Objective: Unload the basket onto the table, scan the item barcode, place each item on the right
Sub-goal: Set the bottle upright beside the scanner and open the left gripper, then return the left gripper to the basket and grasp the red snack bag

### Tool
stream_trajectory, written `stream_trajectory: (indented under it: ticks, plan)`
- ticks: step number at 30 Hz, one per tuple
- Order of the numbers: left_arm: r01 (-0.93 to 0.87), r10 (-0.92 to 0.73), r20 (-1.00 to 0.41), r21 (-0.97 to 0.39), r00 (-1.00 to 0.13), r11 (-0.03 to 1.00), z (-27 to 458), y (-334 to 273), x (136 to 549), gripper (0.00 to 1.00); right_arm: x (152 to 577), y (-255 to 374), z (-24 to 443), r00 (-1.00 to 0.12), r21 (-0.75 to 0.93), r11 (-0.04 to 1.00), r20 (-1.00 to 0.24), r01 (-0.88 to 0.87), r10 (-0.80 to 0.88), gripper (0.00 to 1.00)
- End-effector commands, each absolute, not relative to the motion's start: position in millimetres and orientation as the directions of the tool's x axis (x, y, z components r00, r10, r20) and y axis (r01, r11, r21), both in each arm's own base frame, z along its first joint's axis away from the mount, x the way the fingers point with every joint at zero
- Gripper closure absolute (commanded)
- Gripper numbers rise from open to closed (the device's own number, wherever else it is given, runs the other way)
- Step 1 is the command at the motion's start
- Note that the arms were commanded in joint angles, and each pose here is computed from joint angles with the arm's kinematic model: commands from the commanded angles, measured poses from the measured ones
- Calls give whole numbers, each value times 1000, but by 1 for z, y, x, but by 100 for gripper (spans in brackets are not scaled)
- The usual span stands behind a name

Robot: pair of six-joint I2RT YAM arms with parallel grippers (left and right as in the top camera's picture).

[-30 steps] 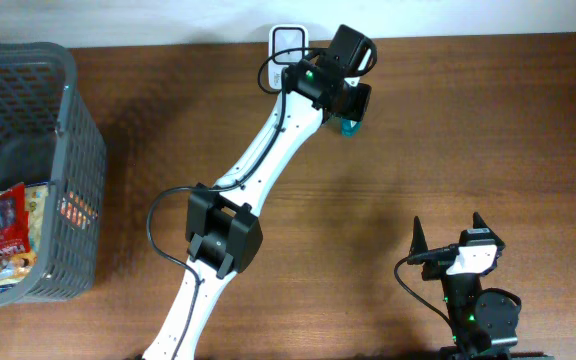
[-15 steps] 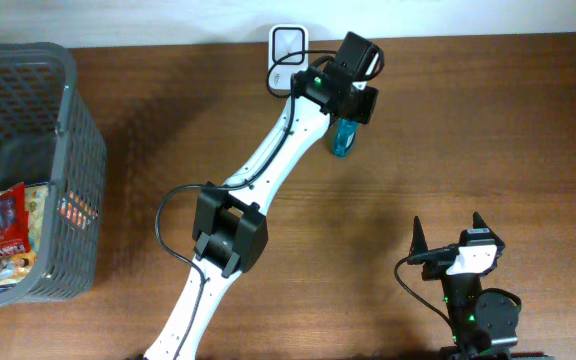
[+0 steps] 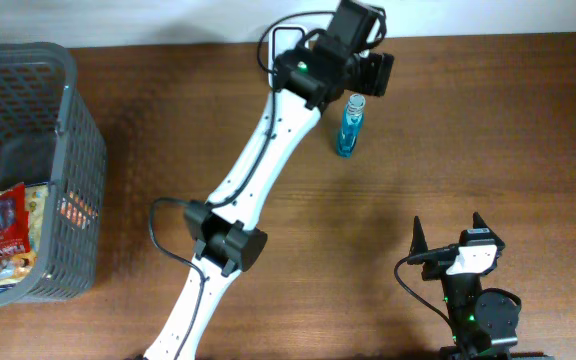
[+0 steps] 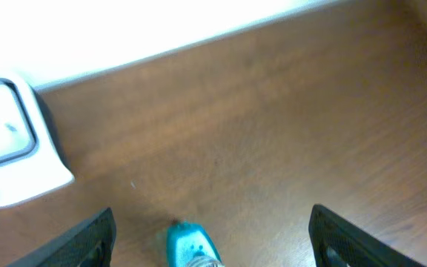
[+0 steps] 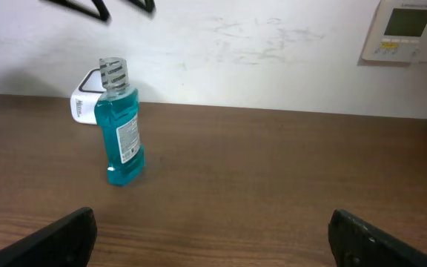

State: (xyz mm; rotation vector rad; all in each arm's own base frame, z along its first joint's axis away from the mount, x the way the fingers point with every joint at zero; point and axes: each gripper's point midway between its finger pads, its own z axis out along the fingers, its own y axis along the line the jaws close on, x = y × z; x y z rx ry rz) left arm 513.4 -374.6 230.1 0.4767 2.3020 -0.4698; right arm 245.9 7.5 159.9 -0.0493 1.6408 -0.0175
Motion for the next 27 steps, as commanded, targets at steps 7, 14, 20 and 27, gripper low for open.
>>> stream_trajectory:
  ticks: [7, 14, 20, 27]
  plan:
    - [288, 15, -799, -199, -601, 937, 376, -216, 495, 8, 246, 6, 156, -76, -48, 999, -996, -18, -49, 2]
    - [-36, -188, -767, -211, -613, 977, 422, -46, 445, 5, 246, 6, 156, -76, -48, 999, -996, -18, -49, 2]
    - [-244, -353, -757, -259, -550, 935, 436, 52, 416, 5, 246, 6, 156, -76, -48, 999, -996, -18, -49, 2]
    - [-548, -503, -667, -166, -550, 820, 398, 160, 385, 5, 246, 6, 156, -76, -48, 999, -996, -18, -49, 2]
